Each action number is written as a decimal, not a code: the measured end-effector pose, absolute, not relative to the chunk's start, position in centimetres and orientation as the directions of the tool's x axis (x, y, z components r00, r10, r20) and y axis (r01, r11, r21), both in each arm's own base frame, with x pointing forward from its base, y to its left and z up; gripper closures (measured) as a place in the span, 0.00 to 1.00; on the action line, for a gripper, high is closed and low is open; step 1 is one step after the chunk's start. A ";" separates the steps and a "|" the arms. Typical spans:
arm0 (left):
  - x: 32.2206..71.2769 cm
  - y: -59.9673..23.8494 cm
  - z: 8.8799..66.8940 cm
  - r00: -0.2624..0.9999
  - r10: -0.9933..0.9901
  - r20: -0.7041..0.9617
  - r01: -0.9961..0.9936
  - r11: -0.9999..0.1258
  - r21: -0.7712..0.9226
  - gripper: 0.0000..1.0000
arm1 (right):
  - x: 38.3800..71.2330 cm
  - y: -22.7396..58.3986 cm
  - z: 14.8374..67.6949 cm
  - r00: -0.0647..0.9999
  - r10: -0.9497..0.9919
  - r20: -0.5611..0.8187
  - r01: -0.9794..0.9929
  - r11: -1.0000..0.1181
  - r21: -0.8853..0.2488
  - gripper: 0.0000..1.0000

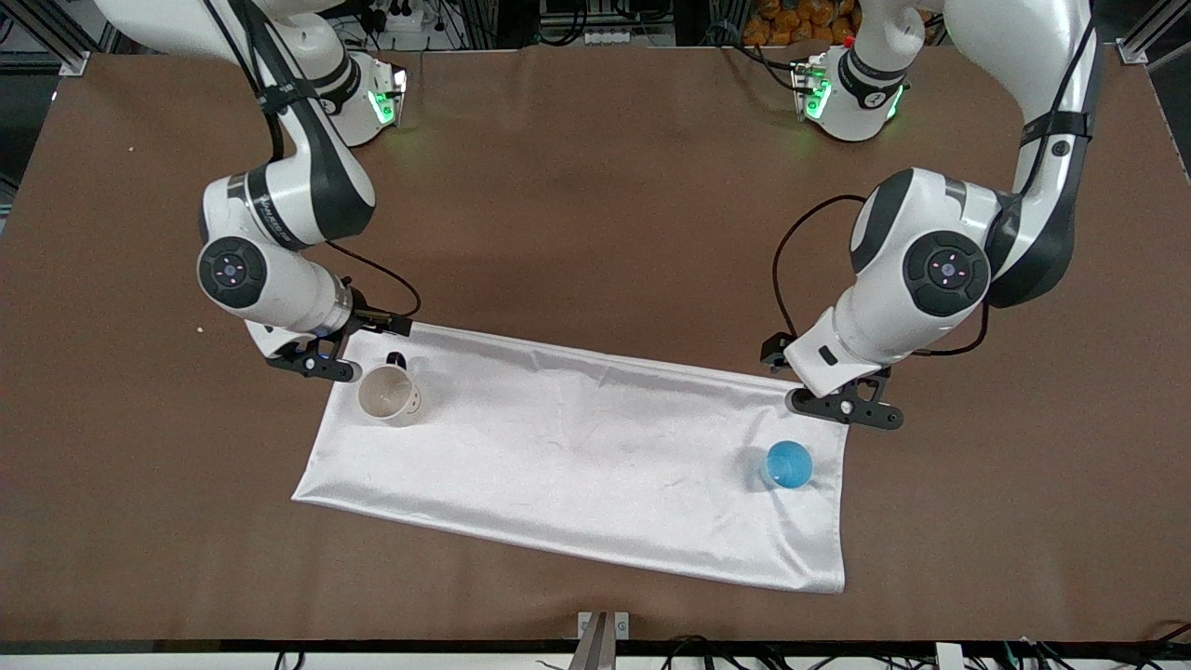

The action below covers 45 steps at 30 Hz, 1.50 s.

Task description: Place blue cup into white mug on table

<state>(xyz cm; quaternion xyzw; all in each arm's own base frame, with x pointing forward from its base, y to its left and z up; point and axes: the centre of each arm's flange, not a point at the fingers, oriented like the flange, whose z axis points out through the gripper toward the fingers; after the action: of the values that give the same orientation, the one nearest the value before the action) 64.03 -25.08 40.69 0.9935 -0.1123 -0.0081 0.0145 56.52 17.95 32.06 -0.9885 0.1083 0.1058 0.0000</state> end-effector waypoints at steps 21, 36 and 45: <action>66.4 -26.0 33.9 0.966 -0.252 0.060 -0.254 -0.967 0.030 0.00 | 56.3 21.4 23.2 0.980 -0.107 -0.168 -0.097 -0.993 0.065 0.00; 67.4 -26.7 26.4 0.950 -0.297 0.097 -0.297 -0.955 -0.008 0.00 | 57.9 19.6 22.6 0.996 -0.037 -0.082 -0.028 -0.994 0.104 0.00; 67.0 -28.3 25.1 0.941 -0.319 0.112 -0.320 -0.947 -0.005 0.00 | 58.9 17.9 22.9 0.998 -0.034 -0.051 -0.029 -0.996 0.088 0.00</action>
<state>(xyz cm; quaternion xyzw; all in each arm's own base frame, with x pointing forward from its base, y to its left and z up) 66.97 -28.27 25.10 0.9852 -0.1622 0.0557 0.0068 58.87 17.93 22.88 -0.9986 0.0158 0.0262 -0.0436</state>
